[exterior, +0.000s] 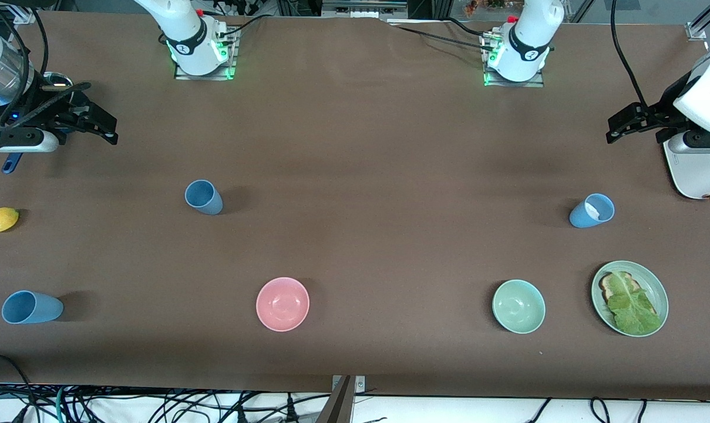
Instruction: Stack blue cups with both arms
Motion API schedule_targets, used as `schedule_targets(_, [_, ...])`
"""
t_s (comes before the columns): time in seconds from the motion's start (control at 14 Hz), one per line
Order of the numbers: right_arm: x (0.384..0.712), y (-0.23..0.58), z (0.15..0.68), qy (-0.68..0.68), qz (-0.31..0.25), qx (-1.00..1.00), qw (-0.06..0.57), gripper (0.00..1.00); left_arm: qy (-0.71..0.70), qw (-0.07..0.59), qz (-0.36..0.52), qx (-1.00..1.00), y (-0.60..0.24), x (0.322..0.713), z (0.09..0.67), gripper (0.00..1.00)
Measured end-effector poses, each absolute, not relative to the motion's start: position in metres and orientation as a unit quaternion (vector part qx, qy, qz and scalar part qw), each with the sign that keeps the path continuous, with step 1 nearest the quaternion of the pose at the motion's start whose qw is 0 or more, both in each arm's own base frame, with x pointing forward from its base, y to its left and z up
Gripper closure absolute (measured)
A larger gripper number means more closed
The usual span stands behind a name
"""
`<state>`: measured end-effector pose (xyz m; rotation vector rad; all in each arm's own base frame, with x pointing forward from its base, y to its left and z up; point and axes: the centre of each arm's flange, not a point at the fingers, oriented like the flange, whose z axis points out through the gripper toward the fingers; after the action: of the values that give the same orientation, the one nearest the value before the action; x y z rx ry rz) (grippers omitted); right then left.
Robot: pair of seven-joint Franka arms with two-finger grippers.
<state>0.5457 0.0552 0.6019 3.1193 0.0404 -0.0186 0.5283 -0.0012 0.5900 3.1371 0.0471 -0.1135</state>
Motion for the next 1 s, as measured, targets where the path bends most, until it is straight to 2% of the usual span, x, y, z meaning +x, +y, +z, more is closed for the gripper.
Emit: schedule_targets(1.0, [0.5472, 0.0557, 0.6004, 0.013, -0.007, 1.0, 0.012, 0.0, 0.019, 0.001, -0.036, 0.999, 0.0032, 0.5282, 0.5903, 0.0])
